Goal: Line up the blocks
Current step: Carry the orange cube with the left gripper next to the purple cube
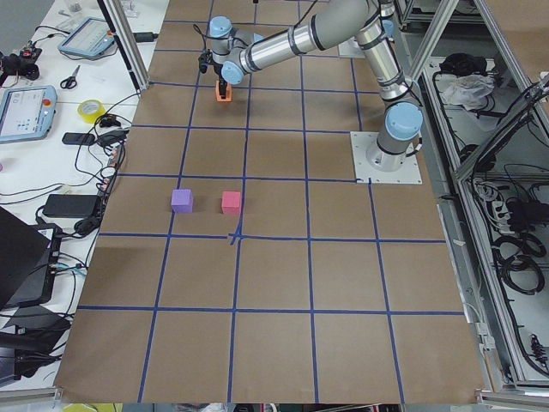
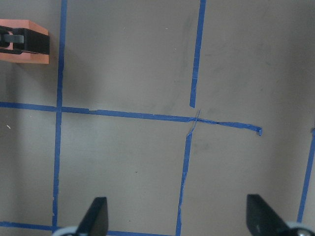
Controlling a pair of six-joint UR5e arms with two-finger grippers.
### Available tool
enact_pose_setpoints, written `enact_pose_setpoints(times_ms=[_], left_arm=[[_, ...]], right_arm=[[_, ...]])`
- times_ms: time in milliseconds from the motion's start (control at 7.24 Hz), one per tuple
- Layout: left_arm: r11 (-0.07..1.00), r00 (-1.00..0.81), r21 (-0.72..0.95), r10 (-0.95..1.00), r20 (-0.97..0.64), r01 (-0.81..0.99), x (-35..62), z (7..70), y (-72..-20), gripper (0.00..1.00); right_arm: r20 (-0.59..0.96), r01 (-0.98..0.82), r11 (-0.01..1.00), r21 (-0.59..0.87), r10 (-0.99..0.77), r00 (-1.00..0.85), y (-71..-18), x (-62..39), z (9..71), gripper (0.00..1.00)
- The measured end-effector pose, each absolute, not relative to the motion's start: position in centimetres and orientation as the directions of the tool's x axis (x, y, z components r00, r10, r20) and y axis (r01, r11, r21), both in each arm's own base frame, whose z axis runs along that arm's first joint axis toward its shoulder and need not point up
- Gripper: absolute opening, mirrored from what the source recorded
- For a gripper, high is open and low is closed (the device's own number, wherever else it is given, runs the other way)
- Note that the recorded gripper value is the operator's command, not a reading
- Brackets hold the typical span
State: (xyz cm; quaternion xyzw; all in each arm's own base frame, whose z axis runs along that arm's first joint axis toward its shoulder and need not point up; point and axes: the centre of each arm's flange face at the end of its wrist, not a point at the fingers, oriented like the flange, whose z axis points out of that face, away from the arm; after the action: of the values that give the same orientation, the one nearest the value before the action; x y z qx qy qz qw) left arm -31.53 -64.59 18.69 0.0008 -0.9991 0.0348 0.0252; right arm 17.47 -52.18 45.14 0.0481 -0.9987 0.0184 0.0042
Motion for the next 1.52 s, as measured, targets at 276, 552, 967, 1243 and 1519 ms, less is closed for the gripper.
enact_pose_setpoints(times_ms=[276,552,967,1243,1519], left_arm=[[0.998,-0.999,-0.069,0.0,0.05,-0.003,-31.6,18.9,-64.5,0.2],[0.995,-1.0,-0.102,-0.004,0.029,-0.007,-31.0,21.2,-64.6,0.13],[0.989,-0.994,-0.109,-0.105,0.001,-0.105,-20.1,25.0,-67.7,0.0],[0.983,-0.985,-0.087,-0.166,-0.049,-0.161,-7.1,26.8,-69.1,0.0],[0.981,-0.973,-0.039,-0.193,-0.123,-0.19,3.7,26.2,-69.0,0.0]], right_arm=[[0.011,-0.097,0.995,-0.022,-0.097,-0.995,-52.0,17.5,44.6,1.0],[0.008,-0.099,0.995,-0.004,-0.099,-0.995,-51.8,17.6,44.1,1.0],[0.015,-0.1,0.995,0.001,-0.1,-0.995,-51.7,17.6,44.0,1.0],[0.019,-0.1,0.995,0.004,-0.1,-0.995,-51.7,17.6,43.9,1.0],[0.02,-0.1,0.995,0.003,-0.1,-0.995,-51.8,17.6,43.9,1.0]])
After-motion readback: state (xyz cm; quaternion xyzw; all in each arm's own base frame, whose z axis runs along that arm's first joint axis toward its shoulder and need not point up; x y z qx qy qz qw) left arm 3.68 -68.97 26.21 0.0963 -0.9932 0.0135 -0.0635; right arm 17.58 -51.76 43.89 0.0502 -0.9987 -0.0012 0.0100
